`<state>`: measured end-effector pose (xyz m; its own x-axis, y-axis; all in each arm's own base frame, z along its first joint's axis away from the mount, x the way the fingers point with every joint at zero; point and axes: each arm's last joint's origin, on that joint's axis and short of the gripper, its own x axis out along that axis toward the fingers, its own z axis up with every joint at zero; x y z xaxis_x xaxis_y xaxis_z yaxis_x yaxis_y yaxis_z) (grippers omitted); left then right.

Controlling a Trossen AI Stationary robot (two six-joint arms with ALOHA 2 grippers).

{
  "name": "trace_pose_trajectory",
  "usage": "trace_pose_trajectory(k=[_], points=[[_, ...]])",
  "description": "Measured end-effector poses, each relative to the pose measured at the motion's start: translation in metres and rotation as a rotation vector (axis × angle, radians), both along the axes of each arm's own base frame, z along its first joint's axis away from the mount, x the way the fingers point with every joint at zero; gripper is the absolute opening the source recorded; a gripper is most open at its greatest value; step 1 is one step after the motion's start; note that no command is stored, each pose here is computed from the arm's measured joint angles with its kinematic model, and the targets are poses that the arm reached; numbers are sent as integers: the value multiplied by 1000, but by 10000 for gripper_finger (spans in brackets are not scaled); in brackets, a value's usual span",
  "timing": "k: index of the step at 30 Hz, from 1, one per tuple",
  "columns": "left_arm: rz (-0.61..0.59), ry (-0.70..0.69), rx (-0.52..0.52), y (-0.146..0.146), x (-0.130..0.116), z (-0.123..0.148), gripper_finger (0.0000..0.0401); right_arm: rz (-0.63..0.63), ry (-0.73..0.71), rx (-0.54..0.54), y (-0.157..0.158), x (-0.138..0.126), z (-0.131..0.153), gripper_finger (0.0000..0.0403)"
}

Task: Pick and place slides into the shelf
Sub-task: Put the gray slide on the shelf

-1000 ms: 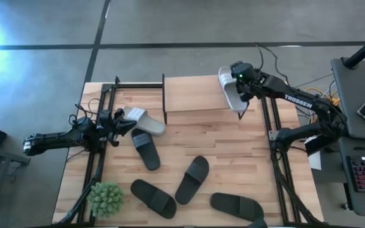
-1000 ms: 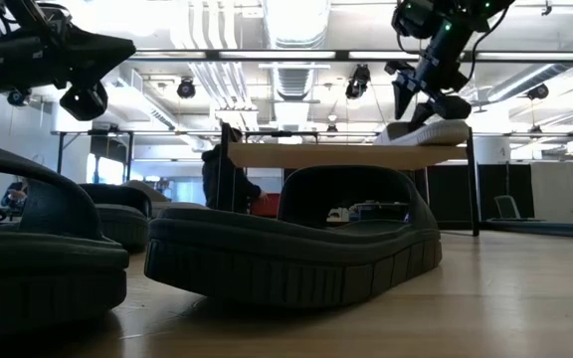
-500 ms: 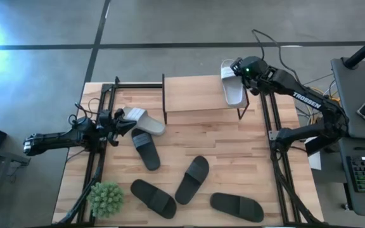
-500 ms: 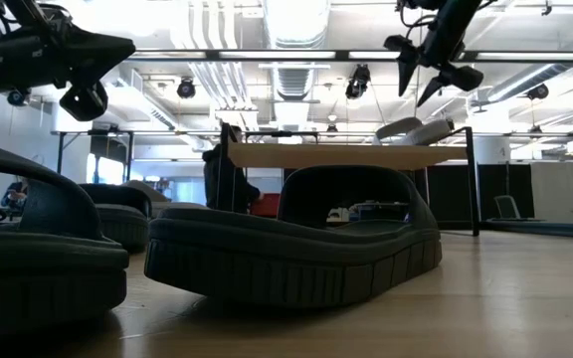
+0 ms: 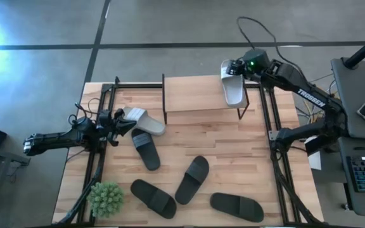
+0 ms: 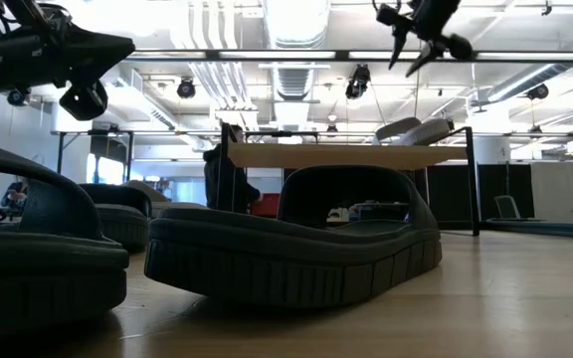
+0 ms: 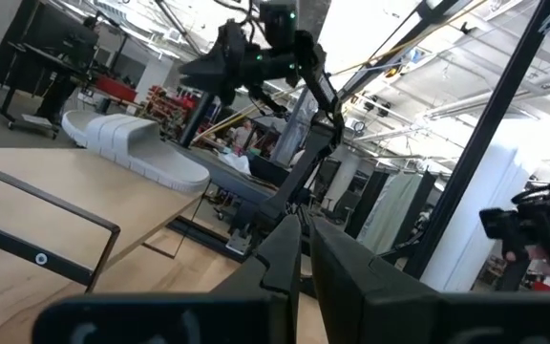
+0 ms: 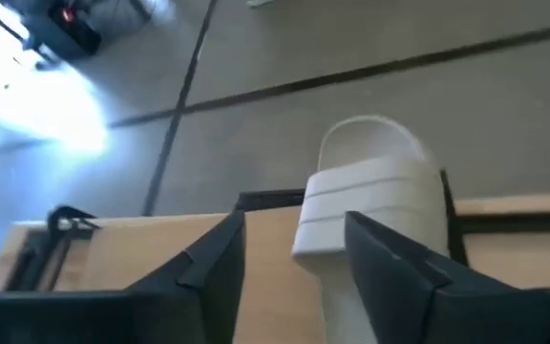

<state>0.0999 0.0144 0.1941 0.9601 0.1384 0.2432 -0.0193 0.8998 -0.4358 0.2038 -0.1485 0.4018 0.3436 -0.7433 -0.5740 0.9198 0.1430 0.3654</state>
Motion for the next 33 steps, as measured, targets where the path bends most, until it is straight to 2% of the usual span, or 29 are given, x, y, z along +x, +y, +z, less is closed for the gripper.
trace_pose_trajectory(k=[6, 7, 12, 18, 22, 24, 33], points=[[0, 1, 0, 0, 0, 0, 13, 48, 220, 22, -19, 20, -5, 27], [0, 1, 0, 0, 0, 0, 13, 34, 264, 24, -23, 24, -9, 20], [0, 0, -1, 0, 0, 0, 13, 10, 448, 99, -48, 37, -28, 11], [-1, 0, -2, 0, 0, 0, 13, -78, 673, 76, -62, 46, -41, 9], [-1, 1, -3, 0, 0, 0, 13, -76, 798, 151, -71, 44, -56, 9], [-1, 0, -2, 0, 0, 0, 13, -68, 810, 182, -73, 44, -62, 9], [-5, 3, -1, 0, 0, 0, 13, 114, 757, 298, -74, 51, -70, 8]])
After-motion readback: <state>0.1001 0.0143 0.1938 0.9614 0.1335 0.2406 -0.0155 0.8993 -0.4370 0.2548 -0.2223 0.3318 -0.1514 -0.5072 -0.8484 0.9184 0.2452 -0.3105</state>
